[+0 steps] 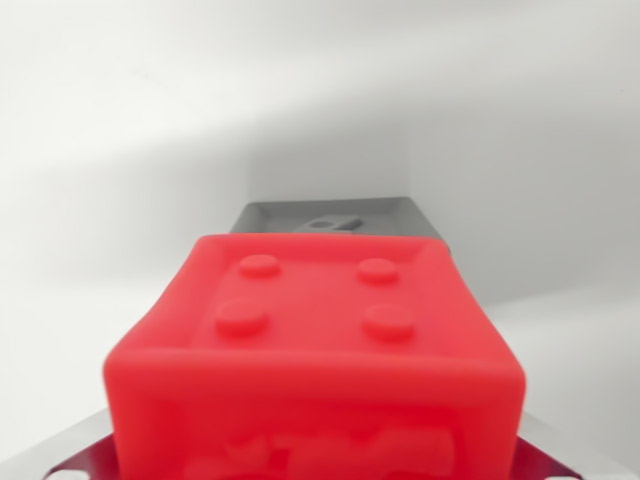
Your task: Destack cube
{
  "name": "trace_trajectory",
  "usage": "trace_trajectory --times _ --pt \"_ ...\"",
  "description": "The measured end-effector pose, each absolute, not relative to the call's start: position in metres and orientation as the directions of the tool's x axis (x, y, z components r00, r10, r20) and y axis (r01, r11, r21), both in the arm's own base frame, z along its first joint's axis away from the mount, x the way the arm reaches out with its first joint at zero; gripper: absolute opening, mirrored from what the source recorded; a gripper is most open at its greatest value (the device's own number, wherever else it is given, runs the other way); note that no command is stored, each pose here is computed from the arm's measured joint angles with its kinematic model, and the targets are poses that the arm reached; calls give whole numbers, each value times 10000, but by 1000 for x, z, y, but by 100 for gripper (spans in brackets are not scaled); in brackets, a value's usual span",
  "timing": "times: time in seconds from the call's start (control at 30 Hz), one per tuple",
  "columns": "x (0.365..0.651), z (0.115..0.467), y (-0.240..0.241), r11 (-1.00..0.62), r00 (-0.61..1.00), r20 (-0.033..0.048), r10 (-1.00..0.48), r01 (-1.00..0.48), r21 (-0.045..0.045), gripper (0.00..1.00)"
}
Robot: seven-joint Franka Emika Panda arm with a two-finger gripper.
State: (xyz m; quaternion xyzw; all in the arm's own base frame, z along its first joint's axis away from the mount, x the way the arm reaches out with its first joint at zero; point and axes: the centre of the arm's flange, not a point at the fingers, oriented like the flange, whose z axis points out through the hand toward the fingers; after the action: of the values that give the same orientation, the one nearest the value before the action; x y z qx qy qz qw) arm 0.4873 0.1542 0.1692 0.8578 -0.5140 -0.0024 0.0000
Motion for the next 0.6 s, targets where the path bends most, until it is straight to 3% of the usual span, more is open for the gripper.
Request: trace_trajectory --times 0.6 --pt "488 179 154 -4719 4719 -13 -8816 -8816 -4 0"
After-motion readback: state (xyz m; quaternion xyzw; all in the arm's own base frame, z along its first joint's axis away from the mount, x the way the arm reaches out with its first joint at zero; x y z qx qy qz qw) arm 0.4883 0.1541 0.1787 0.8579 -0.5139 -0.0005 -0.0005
